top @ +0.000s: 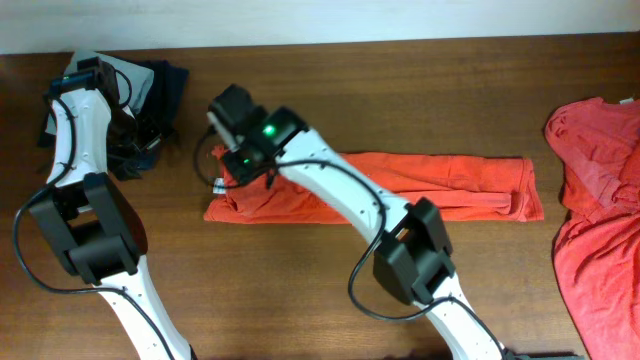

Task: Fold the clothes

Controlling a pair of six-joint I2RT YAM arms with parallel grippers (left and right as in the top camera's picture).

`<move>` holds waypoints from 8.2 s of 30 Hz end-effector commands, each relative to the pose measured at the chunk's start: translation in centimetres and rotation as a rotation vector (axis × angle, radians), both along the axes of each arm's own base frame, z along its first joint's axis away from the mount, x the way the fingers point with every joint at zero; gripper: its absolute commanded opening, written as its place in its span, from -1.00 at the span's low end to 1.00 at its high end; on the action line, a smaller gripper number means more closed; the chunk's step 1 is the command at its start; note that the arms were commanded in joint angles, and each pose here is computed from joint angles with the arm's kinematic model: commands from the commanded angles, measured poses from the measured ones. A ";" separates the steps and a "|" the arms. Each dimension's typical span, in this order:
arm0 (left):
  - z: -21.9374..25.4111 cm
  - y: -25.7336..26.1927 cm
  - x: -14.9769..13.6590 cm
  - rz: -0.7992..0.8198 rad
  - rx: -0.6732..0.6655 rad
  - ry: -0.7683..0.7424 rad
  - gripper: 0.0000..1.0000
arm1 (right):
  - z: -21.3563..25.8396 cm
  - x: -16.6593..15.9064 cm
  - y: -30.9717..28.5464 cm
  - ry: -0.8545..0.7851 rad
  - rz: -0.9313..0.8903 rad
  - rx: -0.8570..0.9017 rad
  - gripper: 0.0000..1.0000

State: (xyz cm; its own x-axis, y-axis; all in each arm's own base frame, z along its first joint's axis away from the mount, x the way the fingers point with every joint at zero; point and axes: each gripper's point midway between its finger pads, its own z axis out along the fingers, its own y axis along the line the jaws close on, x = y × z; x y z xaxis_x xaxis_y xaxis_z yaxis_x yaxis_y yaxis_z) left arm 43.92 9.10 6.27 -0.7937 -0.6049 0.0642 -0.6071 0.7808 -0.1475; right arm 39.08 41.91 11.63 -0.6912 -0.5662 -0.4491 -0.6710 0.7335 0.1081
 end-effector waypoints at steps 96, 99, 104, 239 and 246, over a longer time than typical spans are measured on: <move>0.6 0.0 0.3 0.007 -0.002 -0.019 0.98 | -5.2 1.0 1.2 -0.102 -0.148 -0.119 -0.86; 0.6 0.0 0.3 0.007 -0.002 -0.019 0.98 | -4.8 1.2 1.2 -0.114 -0.152 -0.113 -0.86; 0.6 0.0 0.3 0.007 -0.002 -0.019 0.98 | -4.3 1.8 1.7 -0.133 -0.178 -0.083 -0.86; 0.6 0.0 0.3 0.007 -0.002 -0.019 0.98 | -8.8 -1.6 -20.9 0.463 -0.345 0.144 -0.92; 0.6 0.0 0.3 0.007 -0.002 -0.019 0.98 | -10.2 -3.1 -20.8 0.533 -0.385 0.173 -0.92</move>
State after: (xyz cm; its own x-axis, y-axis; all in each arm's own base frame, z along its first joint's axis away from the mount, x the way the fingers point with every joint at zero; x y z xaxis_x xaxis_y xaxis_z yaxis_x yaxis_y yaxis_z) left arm 43.92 9.10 6.27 -0.7937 -0.6049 0.0642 -0.6071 0.7808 -0.1475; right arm 36.91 20.60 1.72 -0.9715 -0.2138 -0.1026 -0.2370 0.8601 0.4518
